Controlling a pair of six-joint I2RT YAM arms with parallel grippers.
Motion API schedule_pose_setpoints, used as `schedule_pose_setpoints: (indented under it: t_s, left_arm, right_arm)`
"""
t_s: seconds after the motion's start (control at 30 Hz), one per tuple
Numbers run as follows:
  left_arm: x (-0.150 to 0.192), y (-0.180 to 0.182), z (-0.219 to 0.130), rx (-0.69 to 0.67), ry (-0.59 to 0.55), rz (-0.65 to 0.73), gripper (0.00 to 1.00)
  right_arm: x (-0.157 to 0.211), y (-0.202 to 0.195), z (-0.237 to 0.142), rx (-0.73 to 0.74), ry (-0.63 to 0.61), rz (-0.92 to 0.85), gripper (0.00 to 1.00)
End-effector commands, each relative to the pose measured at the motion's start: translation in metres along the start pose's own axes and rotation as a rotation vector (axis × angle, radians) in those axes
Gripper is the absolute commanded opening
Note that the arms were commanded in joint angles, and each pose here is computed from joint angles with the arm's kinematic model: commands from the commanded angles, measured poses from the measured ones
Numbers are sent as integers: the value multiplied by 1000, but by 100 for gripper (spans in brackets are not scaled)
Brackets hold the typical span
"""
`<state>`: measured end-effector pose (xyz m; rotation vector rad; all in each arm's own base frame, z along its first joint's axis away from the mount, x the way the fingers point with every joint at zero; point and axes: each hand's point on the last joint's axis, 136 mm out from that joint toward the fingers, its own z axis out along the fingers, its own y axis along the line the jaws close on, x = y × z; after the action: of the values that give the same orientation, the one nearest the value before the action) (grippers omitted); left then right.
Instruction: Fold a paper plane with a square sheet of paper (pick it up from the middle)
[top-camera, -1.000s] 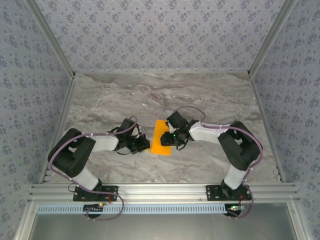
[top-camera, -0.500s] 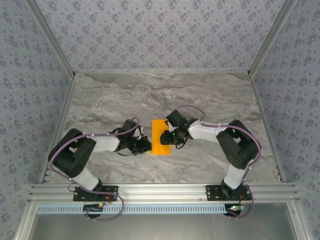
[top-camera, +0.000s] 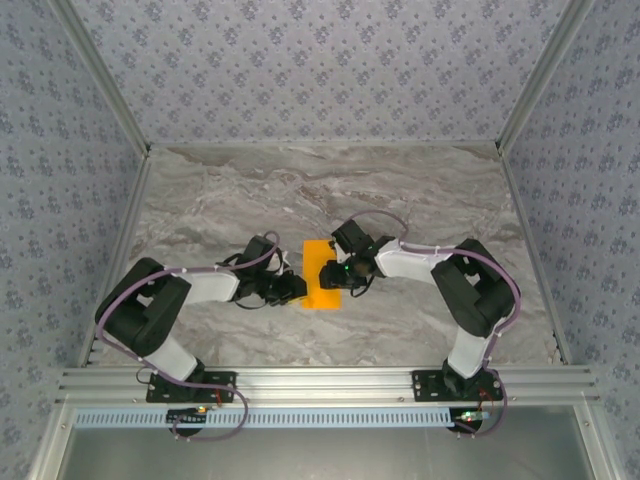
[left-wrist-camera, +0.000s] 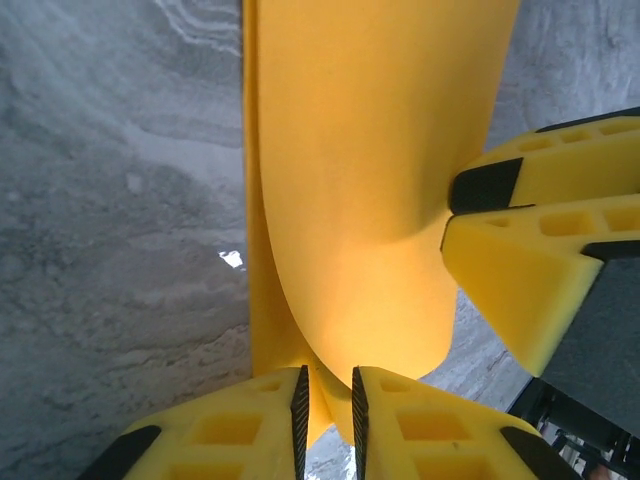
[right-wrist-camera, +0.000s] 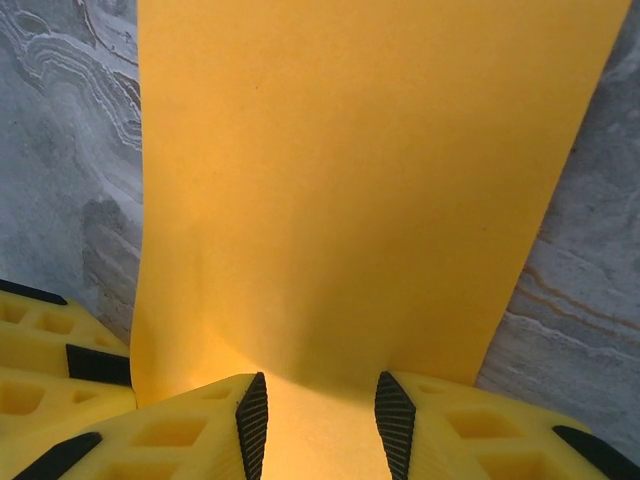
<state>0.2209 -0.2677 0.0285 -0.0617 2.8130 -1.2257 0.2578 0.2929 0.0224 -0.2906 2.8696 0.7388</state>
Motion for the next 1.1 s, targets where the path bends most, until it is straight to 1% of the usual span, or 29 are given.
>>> schedule_pose_setpoints:
  t_s: [0.0, 0.2, 0.43, 0.63, 0.77, 0.93, 1.07]
  left_arm:
    - [-8, -25, -7, 72, -35, 64, 23]
    - [-11, -29, -9, 89, -51, 75, 25]
    - [-9, -25, -5, 97, -45, 62, 28]
    - [-12, -30, -2, 136, -55, 50, 29]
    - [-15, -31, 0, 142, -59, 41, 29]
    - [-16, -27, 4, 133, -58, 29, 28]
    - [-17, -26, 5, 127, -61, 23, 28]
  right_arm:
    - [25, -25, 19, 77, 95, 34, 41]
    - [25, -26, 20, 78, 96, 36, 41]
    - [25, -25, 21, 72, 94, 41, 41]
    - [22, -15, 19, -2, 80, 62, 41]
    - [11, -7, 8, -61, 36, 64, 40]
    - [-4, -1, -15, -121, -42, 116, 40]
    - [-5, -3, -28, -160, -84, 132, 41]
